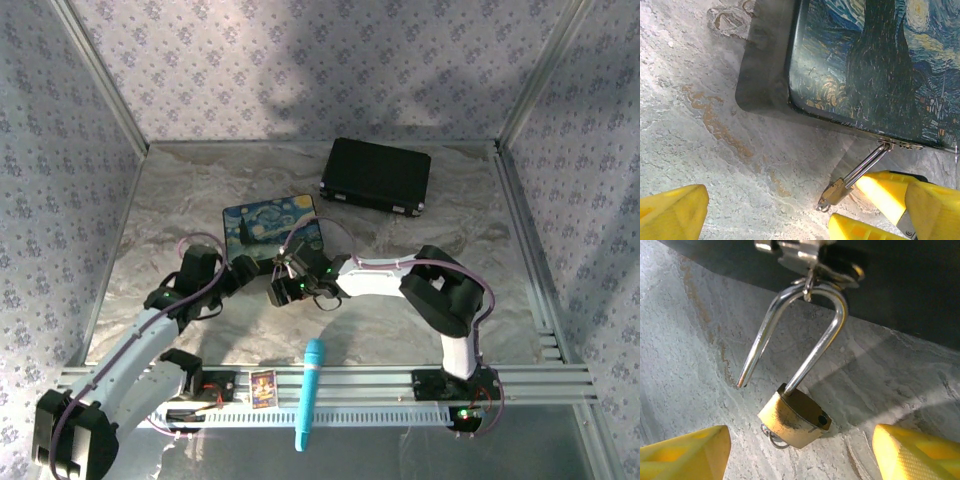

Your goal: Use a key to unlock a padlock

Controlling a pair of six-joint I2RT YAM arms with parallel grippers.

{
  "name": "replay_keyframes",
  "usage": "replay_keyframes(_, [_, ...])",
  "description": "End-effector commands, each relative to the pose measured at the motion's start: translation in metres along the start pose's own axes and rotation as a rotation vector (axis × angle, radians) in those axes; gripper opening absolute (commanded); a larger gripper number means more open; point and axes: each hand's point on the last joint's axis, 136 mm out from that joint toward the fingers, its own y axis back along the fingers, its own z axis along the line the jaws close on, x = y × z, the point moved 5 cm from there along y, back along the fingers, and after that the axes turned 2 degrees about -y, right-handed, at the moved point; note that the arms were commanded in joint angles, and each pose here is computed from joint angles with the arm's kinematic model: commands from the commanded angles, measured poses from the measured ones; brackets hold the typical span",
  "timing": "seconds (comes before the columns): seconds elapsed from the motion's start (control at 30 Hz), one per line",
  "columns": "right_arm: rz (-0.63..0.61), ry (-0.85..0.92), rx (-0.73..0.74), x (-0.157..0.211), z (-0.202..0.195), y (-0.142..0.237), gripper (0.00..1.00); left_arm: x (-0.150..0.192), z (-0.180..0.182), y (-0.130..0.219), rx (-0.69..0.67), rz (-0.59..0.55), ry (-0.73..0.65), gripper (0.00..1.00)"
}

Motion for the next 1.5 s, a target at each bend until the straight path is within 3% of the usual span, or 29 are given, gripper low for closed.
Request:
replay_keyframes(0.0, [-0.038, -0.014, 0.014, -0.008, -0.001, -0.01, 0.72, -0.004, -0.006, 0.004, 0.002, 0.01, -0.019, 1.0])
replay_keyframes(0.3, [-0.013, 0.007, 0.033, 0.005, -0.008, -0.021, 0.56, -0.009, -0.011, 0.007, -0.004, 0.002, -0.033, 1.0])
replay_keyframes(0.67, [-0.037, -0.042, -0.056, 0.006, -0.011, -0.027, 0.43, -0.026, -0.024, 0.011, -0.035, -0.028, -0.081, 1.0])
replay_keyframes(1.07, [-0.112, -0.148, -0.156, 0.016, -0.025, -0.012, 0.14, -0.047, -0.03, 0.006, -0.13, -0.08, -0.144, 1.0])
replay_keyframes(1.17, [-0.149, -0.19, -0.216, 0.014, -0.027, -0.007, 0.08, -0.061, -0.047, 0.01, -0.138, -0.124, -0.274, 1.0])
replay_keyframes(1.3, [-0.186, -0.241, -0.251, 0.014, -0.039, 0.0, 0.05, -0.065, -0.086, 0.02, -0.187, -0.163, -0.662, 0.98])
replay_keyframes(1.47, [-0.231, -0.316, -0.298, 0.017, -0.054, 0.011, 0.02, -0.044, -0.106, 0.003, -0.347, -0.045, -1.11, 0.89])
